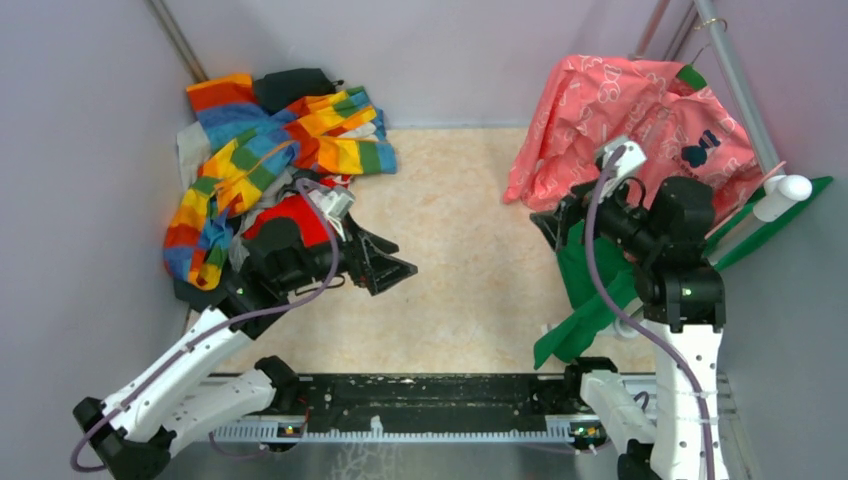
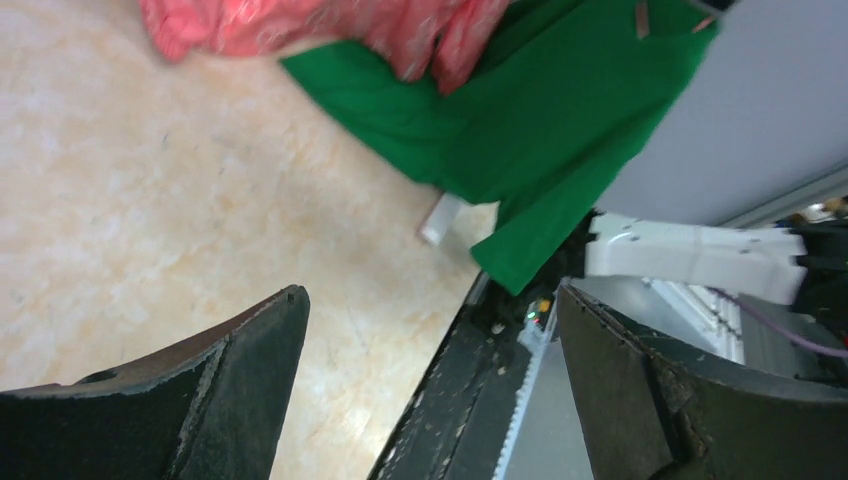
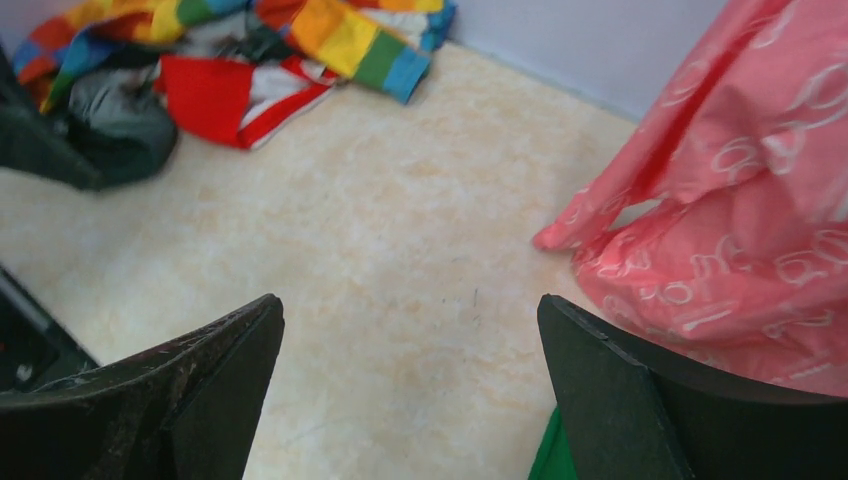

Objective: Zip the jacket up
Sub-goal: Pick up the jacket from the center of the board.

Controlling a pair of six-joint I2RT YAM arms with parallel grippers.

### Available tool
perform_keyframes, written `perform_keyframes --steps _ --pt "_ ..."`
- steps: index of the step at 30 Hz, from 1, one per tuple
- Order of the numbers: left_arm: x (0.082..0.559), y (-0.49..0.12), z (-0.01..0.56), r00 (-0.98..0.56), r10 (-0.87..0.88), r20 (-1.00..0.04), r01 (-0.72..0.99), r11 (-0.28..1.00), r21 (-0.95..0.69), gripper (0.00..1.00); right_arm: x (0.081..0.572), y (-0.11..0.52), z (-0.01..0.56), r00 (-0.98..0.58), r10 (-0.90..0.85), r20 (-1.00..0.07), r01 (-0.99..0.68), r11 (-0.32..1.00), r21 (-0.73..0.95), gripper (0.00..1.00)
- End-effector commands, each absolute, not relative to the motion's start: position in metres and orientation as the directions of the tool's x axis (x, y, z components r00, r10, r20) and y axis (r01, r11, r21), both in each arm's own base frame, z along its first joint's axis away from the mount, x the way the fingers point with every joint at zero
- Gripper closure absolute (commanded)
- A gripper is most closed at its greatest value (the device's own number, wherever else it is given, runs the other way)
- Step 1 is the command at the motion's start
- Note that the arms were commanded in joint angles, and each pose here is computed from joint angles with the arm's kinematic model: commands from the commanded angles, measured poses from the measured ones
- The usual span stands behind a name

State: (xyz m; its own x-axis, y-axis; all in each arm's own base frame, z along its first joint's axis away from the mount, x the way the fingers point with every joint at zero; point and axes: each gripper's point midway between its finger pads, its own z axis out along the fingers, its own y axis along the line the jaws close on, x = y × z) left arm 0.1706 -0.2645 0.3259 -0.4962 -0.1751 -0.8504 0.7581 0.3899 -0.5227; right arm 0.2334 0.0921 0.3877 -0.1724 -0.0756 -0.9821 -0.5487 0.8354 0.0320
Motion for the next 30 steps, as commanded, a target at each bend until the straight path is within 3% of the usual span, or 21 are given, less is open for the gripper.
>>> perform_keyframes --steps 1,9,14,19,21,27,30 --pt "0.197 -0.262 0.281 -0.465 -0.141 -0.874 0.704 0.540 -0.461 0.01 0.215 0.114 0.347 -0.132 -0.219 -0.967 -0.744 0.666 -0.049 0.02" --pt "0.274 -0.200 0.243 -0.467 -0.116 -0.876 0.546 0.742 -0.389 0.02 0.221 0.123 0.274 -0.130 -0.272 -0.953 -0.827 0.560 -0.047 0.02" --pt "0.334 -0.124 0.226 -0.382 -0.015 -0.924 0.289 0.948 -0.134 0.02 0.236 0.124 0.240 -0.148 -0.241 -0.959 -0.819 0.574 -0.018 0.04" --pt "0.382 -0.068 0.219 -0.368 0.052 -0.928 0.071 0.997 0.027 0.04 0.236 0.129 0.218 -0.141 -0.213 -0.967 -0.834 0.552 0.000 0.05" --pt "0.406 -0.052 0.223 -0.361 -0.016 -0.933 0.017 1.000 -0.023 0.06 0.234 0.130 0.219 -0.129 -0.217 -0.967 -0.840 0.542 -0.010 0.05" --pt "0.460 -0.033 0.229 -0.338 -0.404 -0.850 -0.068 0.911 -0.406 0.07 0.228 0.133 0.216 -0.115 -0.228 -0.967 -0.848 0.530 -0.024 0.05" --pt "0.481 -0.027 0.238 -0.294 -0.329 -0.897 -0.038 0.942 -0.333 0.07 0.224 0.138 0.216 -0.107 -0.236 -0.966 -0.861 0.508 -0.029 0.05"
